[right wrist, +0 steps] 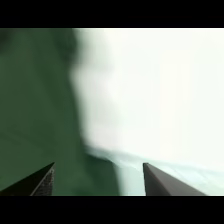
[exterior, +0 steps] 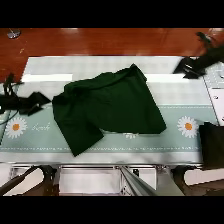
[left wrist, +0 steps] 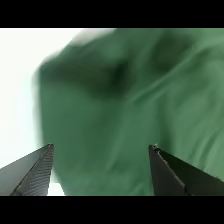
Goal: Fold the shirts.
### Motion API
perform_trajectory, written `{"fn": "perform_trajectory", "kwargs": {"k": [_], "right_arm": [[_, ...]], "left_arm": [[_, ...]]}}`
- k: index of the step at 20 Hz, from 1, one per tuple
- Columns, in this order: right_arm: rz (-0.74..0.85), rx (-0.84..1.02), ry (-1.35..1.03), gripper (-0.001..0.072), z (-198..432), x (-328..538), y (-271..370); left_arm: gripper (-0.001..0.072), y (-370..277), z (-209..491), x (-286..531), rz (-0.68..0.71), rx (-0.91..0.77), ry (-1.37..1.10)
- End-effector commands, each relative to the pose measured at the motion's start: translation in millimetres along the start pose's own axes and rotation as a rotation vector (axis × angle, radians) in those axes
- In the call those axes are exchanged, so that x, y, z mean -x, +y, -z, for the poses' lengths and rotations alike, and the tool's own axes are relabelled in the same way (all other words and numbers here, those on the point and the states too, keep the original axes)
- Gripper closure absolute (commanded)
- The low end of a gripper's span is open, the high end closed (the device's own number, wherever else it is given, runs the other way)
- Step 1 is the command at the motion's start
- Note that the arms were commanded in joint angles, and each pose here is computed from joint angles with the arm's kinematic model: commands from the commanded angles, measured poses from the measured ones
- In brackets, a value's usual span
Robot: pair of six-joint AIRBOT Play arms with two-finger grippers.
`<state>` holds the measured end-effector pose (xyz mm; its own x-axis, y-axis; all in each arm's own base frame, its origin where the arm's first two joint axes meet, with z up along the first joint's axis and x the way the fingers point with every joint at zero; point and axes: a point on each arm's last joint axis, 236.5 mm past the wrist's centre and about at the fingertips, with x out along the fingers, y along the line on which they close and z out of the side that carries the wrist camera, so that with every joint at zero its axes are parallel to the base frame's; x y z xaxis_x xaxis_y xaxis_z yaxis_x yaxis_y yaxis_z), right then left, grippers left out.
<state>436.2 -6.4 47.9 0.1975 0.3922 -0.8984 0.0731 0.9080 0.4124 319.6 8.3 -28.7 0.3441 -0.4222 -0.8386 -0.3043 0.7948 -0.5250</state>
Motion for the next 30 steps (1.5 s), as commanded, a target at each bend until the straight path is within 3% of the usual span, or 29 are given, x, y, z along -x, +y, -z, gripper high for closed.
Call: {"fn": "perform_trajectory", "kwargs": {"k": [1,4,9,16,17,18,19,24,30], "right_arm": [[-0.003,-0.150,-0.076,0.0084,52,4,-46],[-0.131,-0.225,-0.115,0.0084,105,-28,-32],[-0.203,-0.247,-0.069,0.0085,163,-53,-12],[-0.219,-0.263,-0.067,0.0084,169,-54,-8],[-0.217,-0.268,-0.068,0.0085,169,-54,-9],[-0.209,-0.277,-0.071,0.0084,169,-53,-13],[-0.201,-0.293,-0.075,0.0084,169,-51,-19],[0.002,-0.390,0.076,0.0084,218,-62,-67],[-0.121,-0.473,0.137,0.0084,240,-94,-47]], "left_arm": [[0.0005,28,57,-10,0.069,0.146,0.145],[0.0005,14,56,-26,0.211,0.206,0.068],[0.0005,21,50,-47,0.163,0.178,0.035],[0.0013,11,75,-80,0.153,0.141,0.161],[0.0197,9,74,-80,0.150,0.127,0.158],[0.0595,7,72,-79,0.158,0.101,0.157],[0.0685,3,69,-75,0.171,0.070,0.158],[0.0685,-9,62,-65,0.207,0.026,0.169],[0.0685,-9,61,-66,0.203,0.024,0.166]]}}
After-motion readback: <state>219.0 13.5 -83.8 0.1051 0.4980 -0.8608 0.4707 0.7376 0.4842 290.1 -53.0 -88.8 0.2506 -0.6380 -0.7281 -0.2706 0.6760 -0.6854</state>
